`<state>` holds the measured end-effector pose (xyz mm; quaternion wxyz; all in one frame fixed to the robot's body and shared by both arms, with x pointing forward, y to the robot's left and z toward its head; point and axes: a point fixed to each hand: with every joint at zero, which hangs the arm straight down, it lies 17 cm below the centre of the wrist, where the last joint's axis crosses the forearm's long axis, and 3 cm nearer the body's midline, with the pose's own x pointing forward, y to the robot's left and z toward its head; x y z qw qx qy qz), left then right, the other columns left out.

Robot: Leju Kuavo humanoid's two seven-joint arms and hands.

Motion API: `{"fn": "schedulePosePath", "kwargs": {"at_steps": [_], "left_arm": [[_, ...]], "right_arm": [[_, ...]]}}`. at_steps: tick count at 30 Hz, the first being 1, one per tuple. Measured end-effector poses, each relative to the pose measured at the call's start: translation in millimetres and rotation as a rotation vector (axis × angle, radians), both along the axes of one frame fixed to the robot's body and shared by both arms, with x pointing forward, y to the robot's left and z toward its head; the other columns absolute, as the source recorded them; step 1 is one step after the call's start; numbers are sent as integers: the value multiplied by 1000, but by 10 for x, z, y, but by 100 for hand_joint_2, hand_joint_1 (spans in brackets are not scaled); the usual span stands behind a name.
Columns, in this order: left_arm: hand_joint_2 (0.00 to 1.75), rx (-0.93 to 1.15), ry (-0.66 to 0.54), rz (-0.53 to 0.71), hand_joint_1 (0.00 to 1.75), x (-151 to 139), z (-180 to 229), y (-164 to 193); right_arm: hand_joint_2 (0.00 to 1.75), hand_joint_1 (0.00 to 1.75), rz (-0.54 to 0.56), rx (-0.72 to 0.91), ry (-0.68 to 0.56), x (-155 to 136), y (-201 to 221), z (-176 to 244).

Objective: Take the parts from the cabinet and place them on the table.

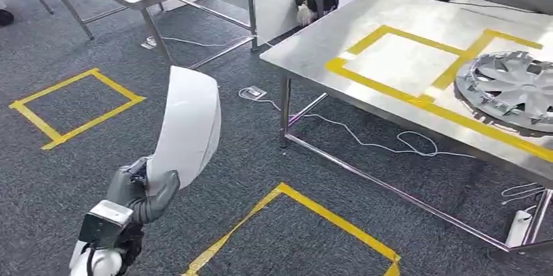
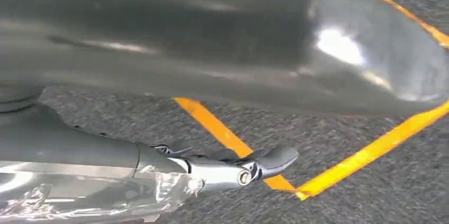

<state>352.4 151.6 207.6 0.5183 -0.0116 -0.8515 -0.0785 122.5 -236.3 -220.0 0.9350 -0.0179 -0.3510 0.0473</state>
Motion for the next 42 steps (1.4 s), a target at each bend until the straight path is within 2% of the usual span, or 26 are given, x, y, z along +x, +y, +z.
{"fn": "schedulePosePath", "kwargs": {"at_steps": [9, 21, 25, 42], "left_arm": [[175, 10, -11, -3, 175, 13, 44, -8], [175, 11, -11, -2, 175, 19, 55, -6], [175, 13, 3, 5, 175, -10, -2, 27], [175, 60, 11, -2, 175, -43, -69, 41]], "right_arm": [[0, 0, -4, 10, -11, 110, 26, -4], [0, 0, -1, 19, 5, 34, 51, -35], [0, 0, 18, 15, -8, 131, 94, -22], [0, 0, 16, 17, -27, 228, 164, -43]]}}
